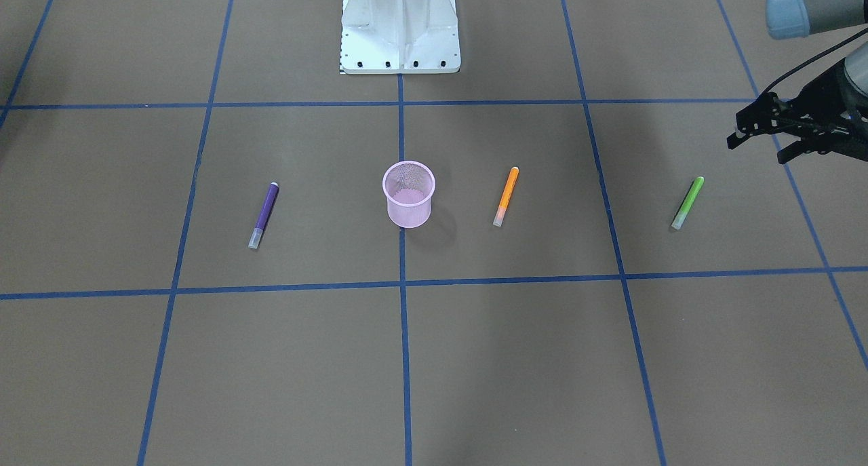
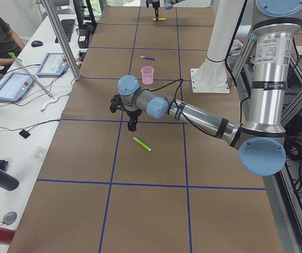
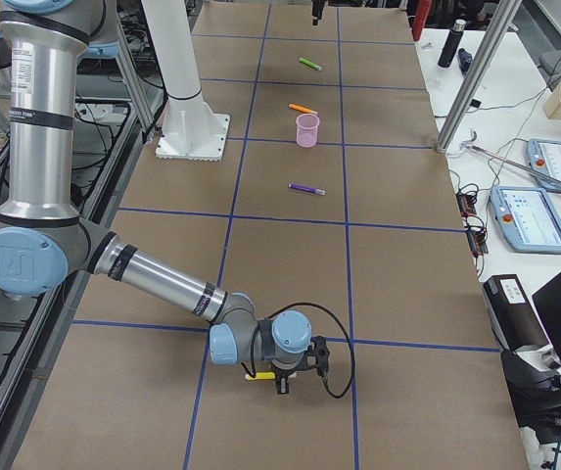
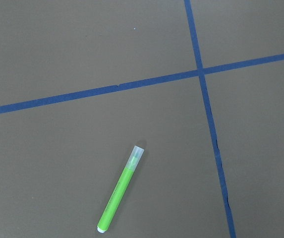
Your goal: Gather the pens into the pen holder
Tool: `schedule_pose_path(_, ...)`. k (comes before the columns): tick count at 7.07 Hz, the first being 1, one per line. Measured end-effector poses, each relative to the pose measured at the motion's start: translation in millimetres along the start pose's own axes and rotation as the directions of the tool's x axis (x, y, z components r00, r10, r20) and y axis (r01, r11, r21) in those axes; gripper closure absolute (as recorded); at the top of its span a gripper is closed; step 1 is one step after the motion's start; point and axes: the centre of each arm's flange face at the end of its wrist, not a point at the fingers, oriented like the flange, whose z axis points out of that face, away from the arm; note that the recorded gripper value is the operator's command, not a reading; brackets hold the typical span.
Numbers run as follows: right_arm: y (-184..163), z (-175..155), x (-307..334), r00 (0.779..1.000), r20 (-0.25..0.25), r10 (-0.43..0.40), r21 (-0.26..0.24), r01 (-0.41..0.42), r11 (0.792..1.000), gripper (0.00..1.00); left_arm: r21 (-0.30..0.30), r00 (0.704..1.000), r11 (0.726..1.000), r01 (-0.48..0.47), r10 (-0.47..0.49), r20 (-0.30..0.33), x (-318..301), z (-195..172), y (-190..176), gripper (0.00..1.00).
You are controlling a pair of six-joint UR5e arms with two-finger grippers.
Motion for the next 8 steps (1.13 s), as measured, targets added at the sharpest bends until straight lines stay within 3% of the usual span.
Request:
schedule_pose_path(2,-4,-4,-6,1.000,0.019,-0.006,0.008,0.005,1.000,1.00,0.003,1.000,1.000,-0.004,0.004,-0.001,2,-2,1,0.00)
schedule_pose_path(4,-14,-14,-21,0.996,0.094,-0.001,0.021,-0.001,1.000,1.00,0.007,1.000,1.000,0.017,-0.017,-0.004,7,-3,-2,0.01)
schedule_pose_path(6,-42,-44,-52,0.989,0.133,0.072,0.070,-0.081,0.994,1.00,0.007,1.000,1.000,0.013,-0.013,-0.011,29,2,-12,0.00)
schedule_pose_path(8,-75,-86,-94,0.972,0.174,0.158,0.130,-0.181,0.975,1.00,0.009,1.000,1.000,-0.019,0.019,0.015,82,26,-30,0.02)
